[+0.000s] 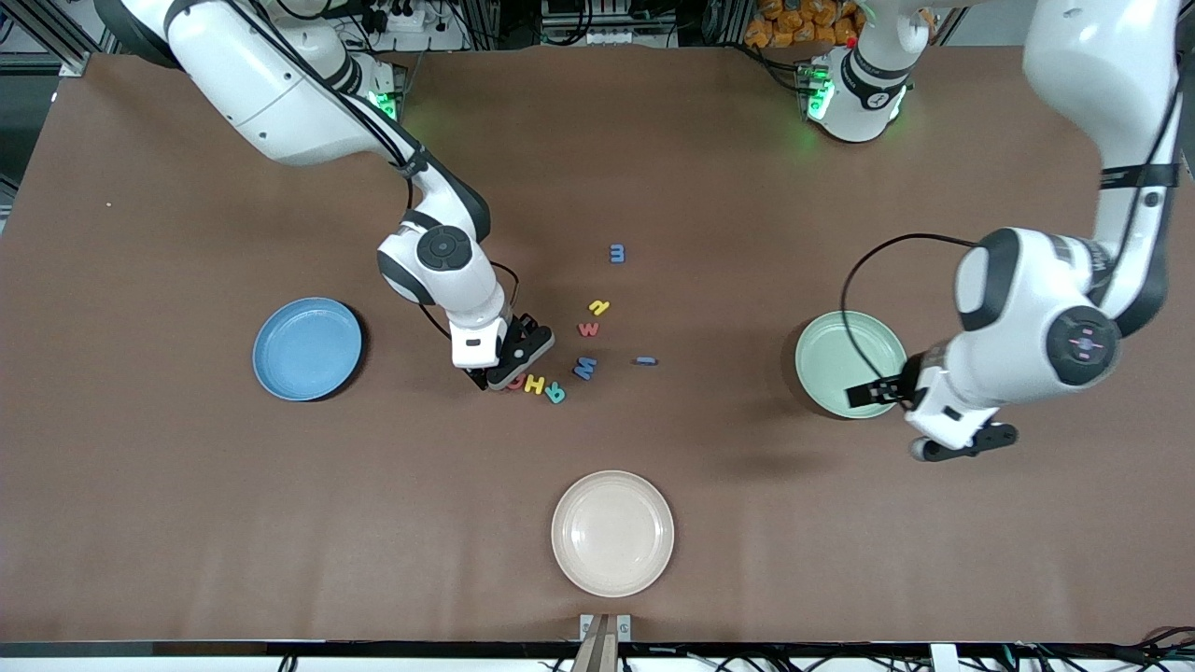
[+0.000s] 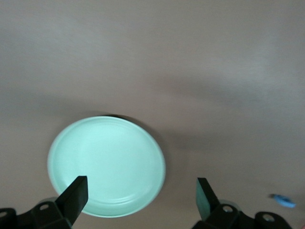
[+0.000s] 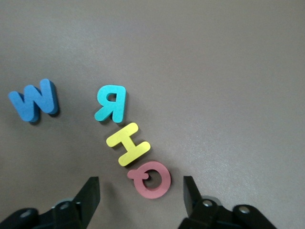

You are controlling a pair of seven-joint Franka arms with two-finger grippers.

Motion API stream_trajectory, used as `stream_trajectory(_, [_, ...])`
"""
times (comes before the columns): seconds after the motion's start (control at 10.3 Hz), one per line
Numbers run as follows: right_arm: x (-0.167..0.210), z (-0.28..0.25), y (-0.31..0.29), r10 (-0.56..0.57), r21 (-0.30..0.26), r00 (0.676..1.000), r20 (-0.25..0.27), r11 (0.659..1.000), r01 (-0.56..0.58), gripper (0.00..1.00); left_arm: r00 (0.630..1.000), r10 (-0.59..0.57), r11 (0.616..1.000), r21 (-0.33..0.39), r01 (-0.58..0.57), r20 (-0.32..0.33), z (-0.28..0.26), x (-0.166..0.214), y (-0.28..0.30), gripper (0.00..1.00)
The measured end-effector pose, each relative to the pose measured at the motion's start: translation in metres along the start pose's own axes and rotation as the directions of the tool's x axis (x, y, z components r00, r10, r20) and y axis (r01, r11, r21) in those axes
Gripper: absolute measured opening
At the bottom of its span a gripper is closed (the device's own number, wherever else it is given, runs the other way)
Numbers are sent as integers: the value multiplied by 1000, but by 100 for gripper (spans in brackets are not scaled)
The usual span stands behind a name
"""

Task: Sort uppercase to blue plate, lowercase to green plate
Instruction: 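Grasp the pink Q with the right gripper while the left gripper approaches letters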

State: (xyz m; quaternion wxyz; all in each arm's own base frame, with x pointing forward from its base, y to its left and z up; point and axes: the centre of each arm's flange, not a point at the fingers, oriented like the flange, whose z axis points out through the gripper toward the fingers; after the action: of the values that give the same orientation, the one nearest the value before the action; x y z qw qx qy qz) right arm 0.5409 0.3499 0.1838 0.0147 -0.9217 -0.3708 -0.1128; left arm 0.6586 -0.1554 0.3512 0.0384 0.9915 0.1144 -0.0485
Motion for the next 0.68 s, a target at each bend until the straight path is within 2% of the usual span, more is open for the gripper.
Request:
stream_trajectory(0.29, [-1, 3, 1, -4, -2, 1000, 3, 1000, 4, 72, 1000, 0, 1000, 5, 1, -31, 33, -68, 56, 100])
stream_trajectory(0.68, [-3, 7, 7, 1, -6, 1000, -8, 1000, -1, 66, 999, -20, 1000, 21, 21, -49, 49, -192, 100, 100])
